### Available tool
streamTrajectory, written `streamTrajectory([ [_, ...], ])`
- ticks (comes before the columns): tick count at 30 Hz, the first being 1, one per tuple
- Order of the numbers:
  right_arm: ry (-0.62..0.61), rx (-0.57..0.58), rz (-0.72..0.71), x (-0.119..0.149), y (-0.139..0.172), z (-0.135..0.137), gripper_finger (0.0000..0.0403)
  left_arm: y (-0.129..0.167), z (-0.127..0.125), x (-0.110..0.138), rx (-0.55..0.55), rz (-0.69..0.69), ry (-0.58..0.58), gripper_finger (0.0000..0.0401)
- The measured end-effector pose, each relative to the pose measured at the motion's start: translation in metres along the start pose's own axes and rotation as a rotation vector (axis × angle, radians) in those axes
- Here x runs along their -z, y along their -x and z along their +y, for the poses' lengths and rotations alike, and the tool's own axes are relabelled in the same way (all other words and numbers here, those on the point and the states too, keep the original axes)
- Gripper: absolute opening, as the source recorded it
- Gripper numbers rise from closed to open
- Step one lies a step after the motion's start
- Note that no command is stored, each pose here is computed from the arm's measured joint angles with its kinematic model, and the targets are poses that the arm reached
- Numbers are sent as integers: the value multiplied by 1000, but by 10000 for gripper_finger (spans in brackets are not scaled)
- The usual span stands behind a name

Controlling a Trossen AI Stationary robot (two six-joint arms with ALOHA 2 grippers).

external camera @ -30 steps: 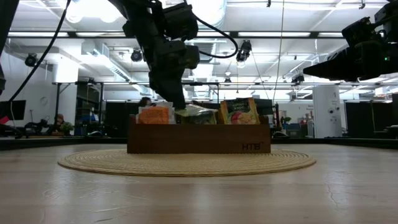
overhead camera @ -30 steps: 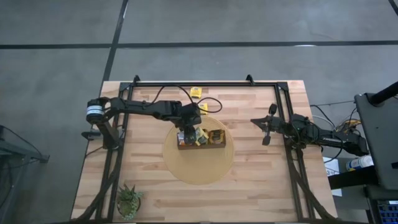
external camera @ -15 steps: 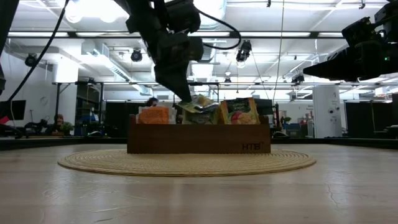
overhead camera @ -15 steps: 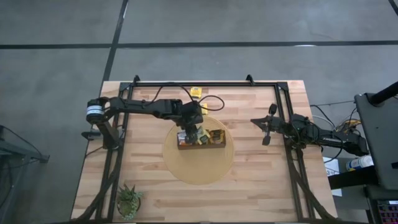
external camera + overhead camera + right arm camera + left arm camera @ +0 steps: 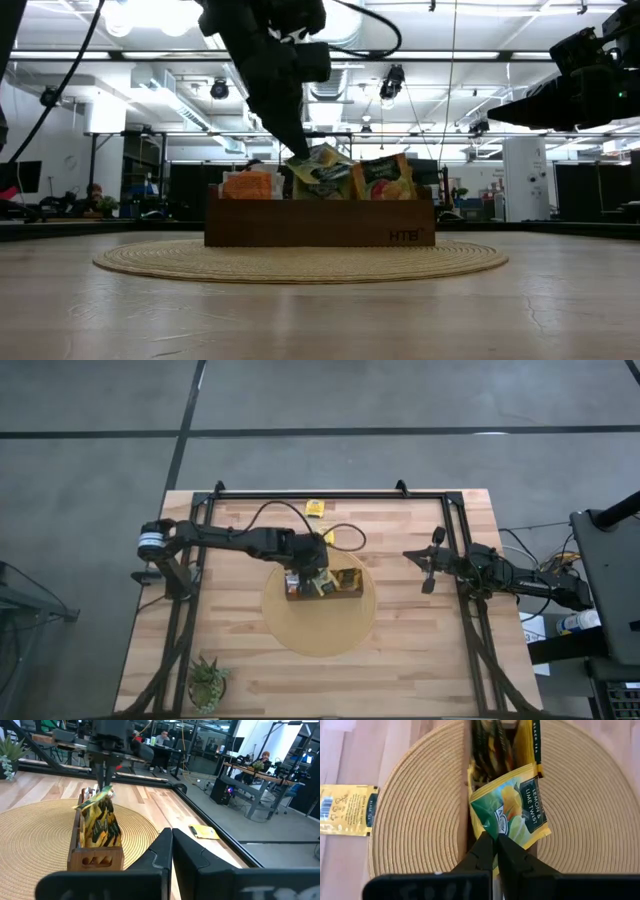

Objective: Pick & Place Tea
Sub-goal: Put the yellow tea bag into the wooden organizer

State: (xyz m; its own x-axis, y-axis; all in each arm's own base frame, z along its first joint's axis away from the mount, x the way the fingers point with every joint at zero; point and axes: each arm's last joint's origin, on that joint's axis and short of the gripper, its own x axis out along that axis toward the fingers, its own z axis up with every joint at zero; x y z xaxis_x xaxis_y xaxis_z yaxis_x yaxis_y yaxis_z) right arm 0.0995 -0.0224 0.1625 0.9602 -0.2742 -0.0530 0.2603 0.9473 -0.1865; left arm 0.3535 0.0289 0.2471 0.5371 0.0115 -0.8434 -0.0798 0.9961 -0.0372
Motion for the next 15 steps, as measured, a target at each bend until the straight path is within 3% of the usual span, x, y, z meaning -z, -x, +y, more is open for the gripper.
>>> streamTrajectory([
  [5, 0, 0, 0, 0, 0, 0, 9, 0, -19, 4, -100, 27, -95, 9],
  [12, 0, 0, 0, 0, 0, 0, 9, 3, -31, 4, -321, 32, -206, 9],
  [15, 0, 0, 0, 0, 0, 0, 9, 5, -36, 3, -357, 29, -266, 9],
])
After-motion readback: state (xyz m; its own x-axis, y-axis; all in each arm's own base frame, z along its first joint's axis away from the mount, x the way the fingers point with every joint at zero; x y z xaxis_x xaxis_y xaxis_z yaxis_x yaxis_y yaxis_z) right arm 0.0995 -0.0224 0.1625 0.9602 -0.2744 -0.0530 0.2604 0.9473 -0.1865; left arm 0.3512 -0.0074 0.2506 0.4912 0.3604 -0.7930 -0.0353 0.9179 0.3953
